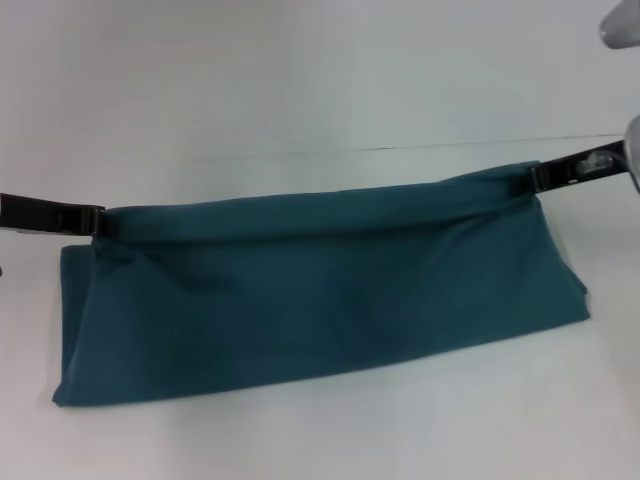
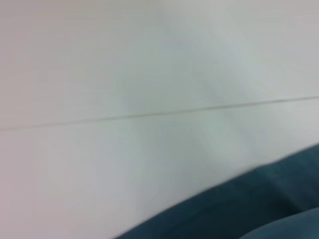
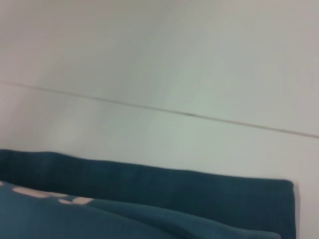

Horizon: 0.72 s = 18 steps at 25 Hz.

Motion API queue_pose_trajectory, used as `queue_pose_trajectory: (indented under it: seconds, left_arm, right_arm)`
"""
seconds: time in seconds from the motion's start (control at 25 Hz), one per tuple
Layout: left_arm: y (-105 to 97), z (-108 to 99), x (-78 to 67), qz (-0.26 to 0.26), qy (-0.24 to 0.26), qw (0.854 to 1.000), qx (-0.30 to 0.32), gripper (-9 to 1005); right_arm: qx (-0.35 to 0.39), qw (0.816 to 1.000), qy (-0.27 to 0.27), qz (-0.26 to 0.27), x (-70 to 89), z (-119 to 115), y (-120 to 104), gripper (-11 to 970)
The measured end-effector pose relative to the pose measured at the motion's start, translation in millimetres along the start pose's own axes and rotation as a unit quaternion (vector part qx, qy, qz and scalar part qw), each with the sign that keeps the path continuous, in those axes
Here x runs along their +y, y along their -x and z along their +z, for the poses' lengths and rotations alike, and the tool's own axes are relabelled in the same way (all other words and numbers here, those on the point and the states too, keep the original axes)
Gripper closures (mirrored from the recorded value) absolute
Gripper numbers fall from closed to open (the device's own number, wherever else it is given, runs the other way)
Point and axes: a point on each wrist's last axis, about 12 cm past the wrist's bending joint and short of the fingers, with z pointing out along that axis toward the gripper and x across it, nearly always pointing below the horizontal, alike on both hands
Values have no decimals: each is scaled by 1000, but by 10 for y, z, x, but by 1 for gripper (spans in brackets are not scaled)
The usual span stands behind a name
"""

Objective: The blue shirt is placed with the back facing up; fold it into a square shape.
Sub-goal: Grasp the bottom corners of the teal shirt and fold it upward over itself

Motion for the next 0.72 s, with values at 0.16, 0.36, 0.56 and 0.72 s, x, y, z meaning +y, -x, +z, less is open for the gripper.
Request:
queue_pose_trajectory:
  seconds: [0.16,0.36,0.56,0.72]
  left_arm:
    - [-32,60,56,-2,29,1000,-4,965]
    - [-72,122,113,-8,52,999,-14,965]
    - [-95,166,140,-12,65,997,-28,959]
    - [-99,209,147,-14,78,996,-43,940]
  right_arm:
    - [-5,1000,-16,0,52,141,30,825]
    - [-15,1000,-25,3,89,271,62,824]
    - [-28,999,-29,11,92,302,89,824]
    - [-39,999,-34,17,94,348,108,823]
